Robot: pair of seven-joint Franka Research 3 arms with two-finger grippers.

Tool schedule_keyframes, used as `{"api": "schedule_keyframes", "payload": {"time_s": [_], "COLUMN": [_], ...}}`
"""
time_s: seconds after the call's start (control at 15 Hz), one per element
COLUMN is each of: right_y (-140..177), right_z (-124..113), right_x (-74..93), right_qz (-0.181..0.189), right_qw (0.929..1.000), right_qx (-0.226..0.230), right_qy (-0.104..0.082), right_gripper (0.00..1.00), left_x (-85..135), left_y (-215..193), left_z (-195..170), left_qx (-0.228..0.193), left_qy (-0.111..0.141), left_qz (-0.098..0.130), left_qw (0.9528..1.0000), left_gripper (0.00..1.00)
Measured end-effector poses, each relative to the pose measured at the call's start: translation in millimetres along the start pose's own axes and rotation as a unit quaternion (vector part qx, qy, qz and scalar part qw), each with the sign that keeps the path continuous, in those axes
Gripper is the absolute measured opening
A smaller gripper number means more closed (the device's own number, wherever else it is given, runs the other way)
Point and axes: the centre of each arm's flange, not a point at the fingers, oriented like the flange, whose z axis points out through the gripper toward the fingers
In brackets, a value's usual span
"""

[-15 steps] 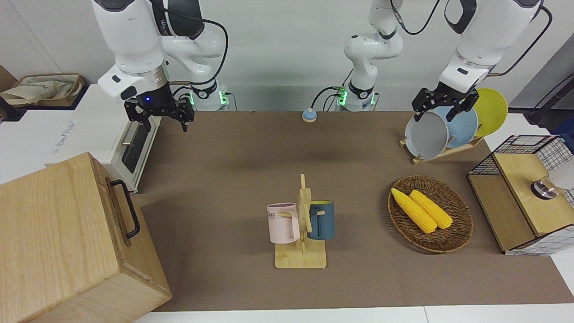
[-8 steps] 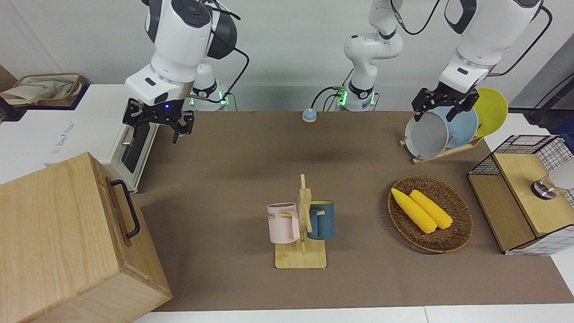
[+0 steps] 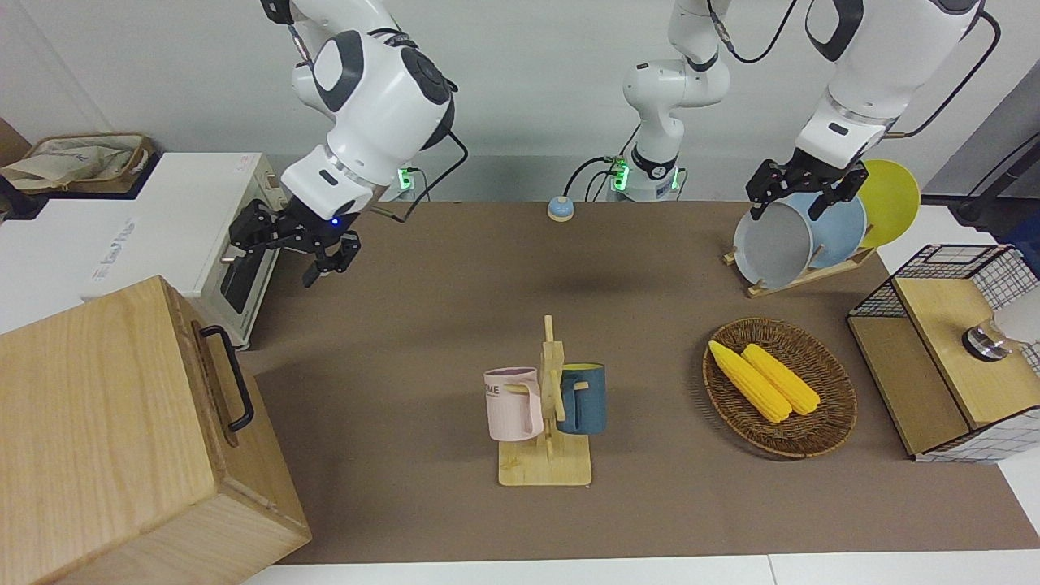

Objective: Slide drawer open with right arm
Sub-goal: 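Raise the right arm and reach the right gripper toward the drawer handle, then close the right gripper on the black drawer handle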

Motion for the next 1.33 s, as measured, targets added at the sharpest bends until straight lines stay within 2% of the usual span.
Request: {"api": "schedule_keyframes", "payload": {"time_s": [0.27, 0.4, 0.67, 0.8, 0.93, 1.13, 1.33], "right_y": [-28, -46, -80, -90, -96, -89, -84], "right_z": [20, 32, 61, 74, 90, 107, 117], "right_x": [14.9, 20.9, 29.2, 31.2, 30.5, 28.8, 27.1], "right_qz": [-0.025, -0.022, -0.005, -0.006, -0.003, -0.004, 0.007], "right_qw": [0.9962, 0.9921, 0.9843, 0.9778, 0.9730, 0.9668, 0.9654], "right_qx": [-0.083, -0.123, -0.175, -0.207, -0.228, -0.252, -0.256], "right_qy": [0.008, 0.013, 0.024, 0.032, 0.036, 0.041, 0.047], "right_gripper": [0.98, 0.98, 0.98, 0.98, 0.98, 0.98, 0.97], "left_x": [0, 0, 0, 0, 0, 0, 0], "left_y": [0, 0, 0, 0, 0, 0, 0], "left_z": [0, 0, 0, 0, 0, 0, 0], "left_qx": [0.000, 0.000, 0.000, 0.000, 0.000, 0.000, 0.000], "left_qy": [0.000, 0.000, 0.000, 0.000, 0.000, 0.000, 0.000], "left_qz": [0.000, 0.000, 0.000, 0.000, 0.000, 0.000, 0.000], "left_qw": [1.0000, 1.0000, 1.0000, 1.0000, 1.0000, 1.0000, 1.0000], "left_gripper": [1.00, 1.00, 1.00, 1.00, 1.00, 1.00, 1.00]}}
